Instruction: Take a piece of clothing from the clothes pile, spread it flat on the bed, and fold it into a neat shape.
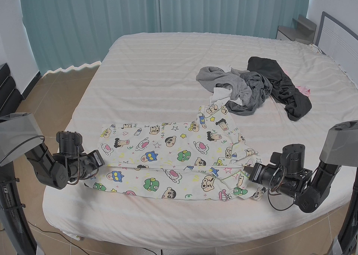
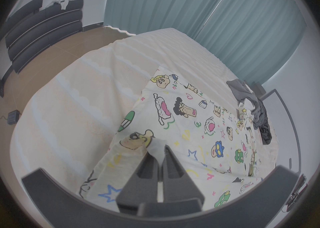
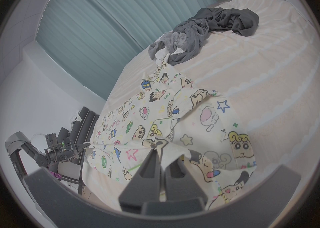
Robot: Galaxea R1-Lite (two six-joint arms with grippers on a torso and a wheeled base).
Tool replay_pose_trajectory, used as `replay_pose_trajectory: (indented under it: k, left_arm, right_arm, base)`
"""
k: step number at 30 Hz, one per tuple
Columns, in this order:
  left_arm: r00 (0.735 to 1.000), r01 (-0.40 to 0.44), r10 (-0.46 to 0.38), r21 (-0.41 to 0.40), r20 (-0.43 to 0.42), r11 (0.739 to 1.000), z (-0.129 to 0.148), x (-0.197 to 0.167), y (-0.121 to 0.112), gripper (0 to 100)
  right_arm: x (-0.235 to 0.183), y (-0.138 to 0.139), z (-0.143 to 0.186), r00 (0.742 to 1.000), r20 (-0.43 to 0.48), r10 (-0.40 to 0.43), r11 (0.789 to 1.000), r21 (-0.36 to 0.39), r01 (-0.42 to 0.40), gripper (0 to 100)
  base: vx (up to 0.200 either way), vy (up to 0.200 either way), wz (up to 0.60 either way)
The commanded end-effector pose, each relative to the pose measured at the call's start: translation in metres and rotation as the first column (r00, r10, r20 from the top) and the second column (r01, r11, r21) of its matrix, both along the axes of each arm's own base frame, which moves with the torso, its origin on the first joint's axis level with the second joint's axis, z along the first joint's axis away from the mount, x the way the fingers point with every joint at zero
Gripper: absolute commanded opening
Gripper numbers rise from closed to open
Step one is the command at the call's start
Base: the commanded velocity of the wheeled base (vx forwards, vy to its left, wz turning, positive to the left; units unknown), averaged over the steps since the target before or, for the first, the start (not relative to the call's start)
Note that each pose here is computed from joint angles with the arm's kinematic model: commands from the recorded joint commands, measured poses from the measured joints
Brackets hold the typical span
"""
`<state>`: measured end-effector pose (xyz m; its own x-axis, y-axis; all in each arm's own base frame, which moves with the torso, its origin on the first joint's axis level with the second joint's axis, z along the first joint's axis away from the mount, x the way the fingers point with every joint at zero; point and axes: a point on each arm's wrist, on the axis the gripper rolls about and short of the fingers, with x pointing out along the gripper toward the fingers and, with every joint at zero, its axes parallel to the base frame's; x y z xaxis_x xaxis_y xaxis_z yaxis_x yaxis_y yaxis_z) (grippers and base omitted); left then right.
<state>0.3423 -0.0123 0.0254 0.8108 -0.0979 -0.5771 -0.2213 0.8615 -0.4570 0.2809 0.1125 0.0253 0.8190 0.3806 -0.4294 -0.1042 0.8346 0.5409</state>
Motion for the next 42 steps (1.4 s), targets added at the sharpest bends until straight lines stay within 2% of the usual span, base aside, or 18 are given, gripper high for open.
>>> replay_pose_trajectory:
  k: [1, 4, 5, 9, 12, 16, 22, 29, 31, 34, 36, 38, 39, 42]
  left_arm:
    - [1.000, -0.011, 0.011, -0.013, -0.008, 1.000, -0.010, 0.013, -0.001, 0]
    - [1.000, -0.006, 0.005, -0.014, -0.011, 1.000, -0.009, 0.014, -0.003, 0]
    - [1.000, -0.005, 0.005, -0.014, -0.014, 1.000, -0.009, 0.015, -0.004, 100]
    - [1.000, -0.002, 0.002, -0.016, -0.005, 1.000, -0.007, 0.016, -0.005, 100]
    - [1.000, -0.010, 0.010, -0.014, 0.007, 1.000, -0.003, 0.016, -0.005, 100]
    - [0.996, -0.073, 0.074, -0.015, 0.040, 0.997, 0.007, 0.017, -0.004, 100]
    - [0.988, -0.090, 0.095, -0.045, 0.121, 0.995, 0.046, 0.005, -0.002, 100]
    - [0.985, -0.095, 0.107, -0.097, 0.137, 0.991, 0.083, -0.024, 0.001, 100]
    - [0.991, -0.056, 0.072, -0.141, 0.114, 0.988, 0.092, -0.045, 0.000, 100]
    - [0.996, -0.033, 0.046, -0.172, 0.070, 0.984, 0.094, -0.068, -0.001, 100]
    - [0.997, -0.048, 0.059, -0.233, 0.043, 0.971, 0.096, -0.085, 0.000, 100]
    - [0.997, -0.068, 0.079, -0.293, 0.026, 0.954, 0.096, -0.095, 0.000, 100]
    - [0.995, -0.088, 0.097, -0.348, 0.008, 0.933, 0.097, -0.106, 0.000, 100]
    - [0.994, -0.107, 0.105, -0.382, -0.027, 0.918, 0.092, -0.125, 0.000, 100]
  right_arm:
    - [0.014, -0.003, -0.013, 1.000, -0.016, -0.024, 1.000, -0.007, 0.024, 0]
    - [0.017, -0.004, -0.016, 0.999, -0.017, -0.030, 1.000, -0.008, 0.030, 0]
    - [0.019, -0.005, -0.018, 0.999, -0.020, -0.033, 0.999, -0.009, 0.033, 100]
    - [0.019, -0.004, -0.019, 0.999, -0.019, -0.027, 1.000, -0.006, 0.027, 100]
    - [0.020, -0.007, -0.015, 0.999, 0.015, -0.041, 0.999, 0.010, 0.041, 100]
    - [0.019, -0.015, -0.012, 0.997, 0.029, -0.068, 0.998, 0.016, 0.067, 100]
    - [0.009, -0.029, 0.017, 0.988, 0.096, -0.118, 0.992, 0.067, 0.111, 100]
    - [-0.024, -0.017, 0.038, 0.993, 0.104, -0.057, 0.994, 0.100, 0.046, 100]
    - [-0.036, -0.010, 0.041, 0.997, 0.074, -0.036, 0.989, 0.146, 0.024, 100]
    - [-0.040, -0.005, 0.033, 0.999, 0.009, -0.043, 0.985, 0.167, 0.041, 100]
    - [-0.038, -0.003, 0.023, 0.996, -0.060, -0.064, 0.982, 0.175, 0.073, 100]
    - [-0.036, -0.002, 0.020, 0.993, -0.091, -0.075, 0.977, 0.194, 0.092, 100]
    - [-0.036, 0.000, 0.017, 0.989, -0.122, -0.084, 0.972, 0.209, 0.108, 100]
    - [-0.037, 0.005, 0.013, 0.981, -0.175, -0.082, 0.967, 0.223, 0.120, 100]
  base:
    - [0.000, 0.000, 0.00]
    - [0.000, 0.000, 0.00]
    - [0.000, 0.000, 0.00]
    - [0.000, 0.000, 0.00]
    - [0.000, 0.000, 0.00]
    - [0.000, 0.000, 0.00]
    - [0.000, 0.000, 0.00]
    - [0.000, 0.000, 0.00]
    - [0.000, 0.000, 0.00]
    - [0.000, 0.000, 0.00]
    - [0.000, 0.000, 0.00]
    - [0.000, 0.000, 0.00]
    - [0.000, 0.000, 0.00]
    - [0.000, 0.000, 0.00]
